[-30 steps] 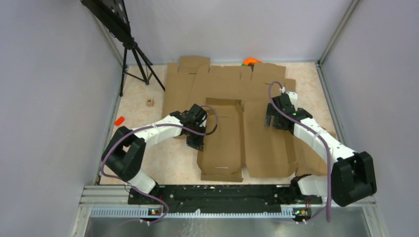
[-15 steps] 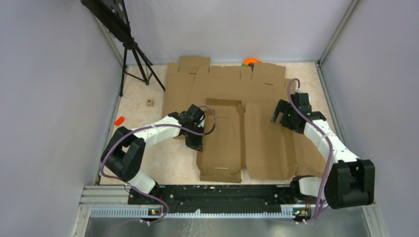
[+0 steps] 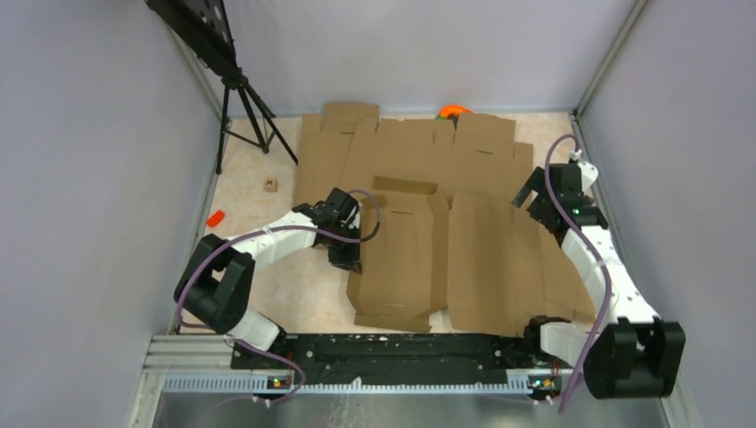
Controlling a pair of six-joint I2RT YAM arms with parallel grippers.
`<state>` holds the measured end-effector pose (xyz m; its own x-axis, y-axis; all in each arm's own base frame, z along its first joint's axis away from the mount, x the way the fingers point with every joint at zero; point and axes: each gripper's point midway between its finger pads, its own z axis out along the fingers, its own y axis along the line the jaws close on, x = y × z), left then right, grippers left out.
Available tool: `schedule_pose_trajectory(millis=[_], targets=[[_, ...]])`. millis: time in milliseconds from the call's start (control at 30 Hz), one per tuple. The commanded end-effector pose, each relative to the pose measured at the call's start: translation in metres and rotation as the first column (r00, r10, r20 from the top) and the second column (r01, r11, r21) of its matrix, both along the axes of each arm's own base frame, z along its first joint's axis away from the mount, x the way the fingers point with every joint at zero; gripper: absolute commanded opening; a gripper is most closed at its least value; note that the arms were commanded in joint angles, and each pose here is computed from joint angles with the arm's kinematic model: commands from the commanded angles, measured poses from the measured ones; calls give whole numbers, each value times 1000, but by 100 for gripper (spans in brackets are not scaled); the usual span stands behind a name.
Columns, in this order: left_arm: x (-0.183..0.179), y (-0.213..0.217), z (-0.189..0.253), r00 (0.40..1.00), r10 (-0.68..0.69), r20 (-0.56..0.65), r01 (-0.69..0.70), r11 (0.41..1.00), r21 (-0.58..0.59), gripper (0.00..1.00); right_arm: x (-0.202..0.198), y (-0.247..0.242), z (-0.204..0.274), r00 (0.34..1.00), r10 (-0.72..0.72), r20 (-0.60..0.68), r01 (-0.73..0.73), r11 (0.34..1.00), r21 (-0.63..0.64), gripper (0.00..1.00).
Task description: Fold the paper box
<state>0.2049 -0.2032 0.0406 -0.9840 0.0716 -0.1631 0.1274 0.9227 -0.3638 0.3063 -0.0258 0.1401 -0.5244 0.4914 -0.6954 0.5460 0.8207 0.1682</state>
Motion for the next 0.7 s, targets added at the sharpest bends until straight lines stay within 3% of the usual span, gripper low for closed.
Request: schedule_pose_trajectory(millis=[0,100,200,267,333,533,667], targets=[[2,-10,10,999,-23,24,25,998,-63,16,5,35,20,963,218,156,-230,971,65,97],[2,-13,15,999,-36,37,39,996,-86,24,-2,83,-2,899,403,172,-435,871,231,94],[6,-11,21,997,-38,60,43,996,-77,38,-5,113,-16,843,498,203,-538,770,343,86],[14,-5,26,996,-22,86,25,999,-30,47,-3,127,-12,802,540,255,-597,710,373,80],[26,1,33,994,1,111,-1,1000,2,49,4,137,0,757,576,309,-653,667,359,79],[54,5,55,984,57,172,-52,998,-32,52,29,176,17,669,695,263,-743,632,220,78],[67,1,55,979,69,194,-60,997,-49,50,56,187,20,664,696,273,-747,632,206,72]])
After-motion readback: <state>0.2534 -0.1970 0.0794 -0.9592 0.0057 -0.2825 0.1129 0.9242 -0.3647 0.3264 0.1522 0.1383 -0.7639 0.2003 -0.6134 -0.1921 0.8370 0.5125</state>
